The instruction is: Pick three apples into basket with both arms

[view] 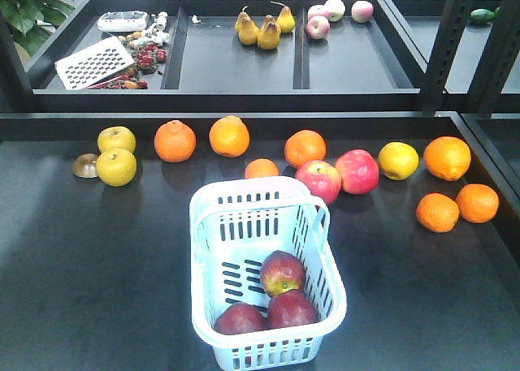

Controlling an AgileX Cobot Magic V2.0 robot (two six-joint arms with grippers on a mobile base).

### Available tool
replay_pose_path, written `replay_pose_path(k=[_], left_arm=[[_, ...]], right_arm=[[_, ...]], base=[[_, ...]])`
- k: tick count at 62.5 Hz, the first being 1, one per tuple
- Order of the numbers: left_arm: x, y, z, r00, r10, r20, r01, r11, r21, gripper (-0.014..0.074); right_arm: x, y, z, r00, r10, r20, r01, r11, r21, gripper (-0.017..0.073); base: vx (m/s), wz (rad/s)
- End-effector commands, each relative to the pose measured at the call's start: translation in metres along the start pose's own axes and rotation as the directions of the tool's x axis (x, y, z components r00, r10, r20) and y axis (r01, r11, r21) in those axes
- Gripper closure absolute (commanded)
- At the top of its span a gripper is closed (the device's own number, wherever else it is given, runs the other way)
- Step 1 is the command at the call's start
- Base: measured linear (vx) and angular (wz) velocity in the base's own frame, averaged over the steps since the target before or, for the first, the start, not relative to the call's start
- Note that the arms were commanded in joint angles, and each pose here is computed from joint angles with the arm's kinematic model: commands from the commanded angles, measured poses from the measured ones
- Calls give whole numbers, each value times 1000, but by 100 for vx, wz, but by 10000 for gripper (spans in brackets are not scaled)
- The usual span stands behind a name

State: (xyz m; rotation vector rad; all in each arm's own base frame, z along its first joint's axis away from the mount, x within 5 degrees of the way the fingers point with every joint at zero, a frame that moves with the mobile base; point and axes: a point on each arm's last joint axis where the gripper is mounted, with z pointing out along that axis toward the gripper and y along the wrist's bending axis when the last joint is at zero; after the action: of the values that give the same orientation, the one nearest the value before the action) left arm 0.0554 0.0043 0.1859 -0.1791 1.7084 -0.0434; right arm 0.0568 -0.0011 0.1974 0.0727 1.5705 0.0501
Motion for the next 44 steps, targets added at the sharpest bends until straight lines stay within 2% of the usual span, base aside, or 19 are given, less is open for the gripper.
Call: replay_pose_path(k=[1,44], left_arm=[[-5,-1,-1,997,-10,83,9,1000,11,600],[-5,-1,-1,997,-10,83,9,1000,11,600]], right_arm=[[-4,1,-1,997,-18,80,19,1000,-9,568],[-4,1,-1,997,-18,80,19,1000,-9,568]], base=[[0,0],[0,0]])
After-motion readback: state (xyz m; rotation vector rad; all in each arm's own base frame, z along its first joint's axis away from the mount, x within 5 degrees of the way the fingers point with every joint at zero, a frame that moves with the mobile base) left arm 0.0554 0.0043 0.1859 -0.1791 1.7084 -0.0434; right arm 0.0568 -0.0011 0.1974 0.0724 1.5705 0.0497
